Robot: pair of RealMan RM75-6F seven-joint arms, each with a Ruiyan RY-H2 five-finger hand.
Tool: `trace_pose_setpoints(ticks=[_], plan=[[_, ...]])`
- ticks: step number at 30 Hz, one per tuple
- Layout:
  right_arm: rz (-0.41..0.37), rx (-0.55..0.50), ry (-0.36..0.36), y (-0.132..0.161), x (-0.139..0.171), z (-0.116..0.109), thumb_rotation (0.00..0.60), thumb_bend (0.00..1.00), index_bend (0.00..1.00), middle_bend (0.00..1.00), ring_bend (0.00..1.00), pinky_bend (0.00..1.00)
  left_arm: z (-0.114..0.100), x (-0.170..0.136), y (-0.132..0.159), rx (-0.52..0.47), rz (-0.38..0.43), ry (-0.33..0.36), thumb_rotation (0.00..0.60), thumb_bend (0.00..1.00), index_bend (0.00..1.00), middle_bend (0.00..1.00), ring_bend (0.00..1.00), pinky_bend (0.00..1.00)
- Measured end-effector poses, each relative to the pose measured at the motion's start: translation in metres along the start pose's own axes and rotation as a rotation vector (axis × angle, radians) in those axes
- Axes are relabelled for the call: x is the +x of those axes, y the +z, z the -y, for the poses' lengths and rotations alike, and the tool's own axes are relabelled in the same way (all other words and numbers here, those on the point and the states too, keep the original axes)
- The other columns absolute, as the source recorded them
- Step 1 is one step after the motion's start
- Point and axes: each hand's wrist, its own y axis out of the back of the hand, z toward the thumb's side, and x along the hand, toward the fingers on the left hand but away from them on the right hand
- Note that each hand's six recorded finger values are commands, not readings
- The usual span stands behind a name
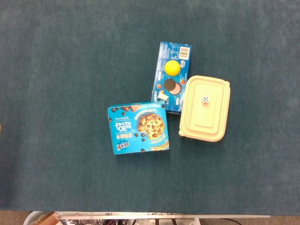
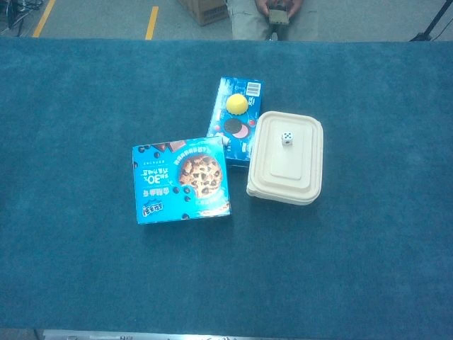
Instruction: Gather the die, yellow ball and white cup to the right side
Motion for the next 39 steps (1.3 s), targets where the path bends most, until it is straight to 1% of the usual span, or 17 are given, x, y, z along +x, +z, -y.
trace_pose_setpoints(ticks=[5,8,10,13,17,20,24,30,32,36,39], plan=[[-0.101,0.045,-0.033,0.03,-0.025,-0.015,0.6,0.03,0.47,0.39,0.24,0.3,0.0,-0.003,-0.002,0.0,0.001,-0.001,0.6,0.29,0.37,0.41,0.33,0.26],[-0.161,0.073,-0.027,0.05,-0.04,-0.018,0.6,0.03,0.48,0.37,0.21,0.3,-0.001,-0.006,-0.006,0.006,-0.005,-0.001,0.6,0.29,0.37,0.41,0.33,0.26],[-0.199,0.088,-0.006,0.064,-0.051,-0.017,0.6,0.07,0.48,0.36,0.19,0.3,-0.001,-0.007,-0.009,0.013,-0.013,-0.003,0.6,0.29,0.37,0.41,0.33,0.26],[-0.251,0.118,0.028,0.085,-0.067,-0.015,0.6,0.16,0.48,0.35,0.17,0.3,-0.002,-0.008,-0.012,0.012,-0.019,-0.004,0.6,0.29,0.37,0.41,0.33,0.26],[-0.311,0.134,0.063,0.116,-0.087,-0.011,0.6,0.2,0.5,0.35,0.17,0.31,-0.001,-0.01,-0.017,0.009,-0.026,-0.009,0.6,0.29,0.37,0.41,0.33,0.26],[-0.357,0.138,0.076,0.139,-0.099,-0.007,0.6,0.2,0.52,0.35,0.16,0.27,0.0,-0.012,-0.019,0.005,-0.032,-0.012,0.6,0.29,0.37,0.41,0.33,0.26],[-0.387,0.122,0.11,0.16,-0.109,0.002,0.6,0.2,0.52,0.35,0.15,0.23,0.001,-0.013,-0.023,0.002,-0.043,-0.014,0.6,0.29,0.37,0.4,0.33,0.26],[-0.416,0.124,0.167,0.184,-0.119,0.024,0.6,0.2,0.52,0.35,0.14,0.21,0.005,-0.014,-0.027,-0.005,-0.053,-0.029,0.6,0.29,0.37,0.4,0.33,0.26],[-0.421,0.135,0.183,0.189,-0.123,0.032,0.6,0.19,0.52,0.35,0.14,0.2,0.007,-0.014,-0.027,-0.008,-0.053,-0.032,0.6,0.29,0.37,0.4,0.33,0.26],[-0.433,0.182,0.198,0.196,-0.126,0.046,0.6,0.13,0.52,0.33,0.1,0.15,0.009,-0.013,-0.028,-0.016,-0.051,-0.04,0.6,0.29,0.37,0.4,0.33,0.25],[-0.445,0.222,0.209,0.202,-0.129,0.056,0.6,0.13,0.5,0.3,0.08,0.1,0.009,-0.014,-0.029,-0.018,-0.051,-0.04,0.6,0.29,0.37,0.4,0.33,0.25]])
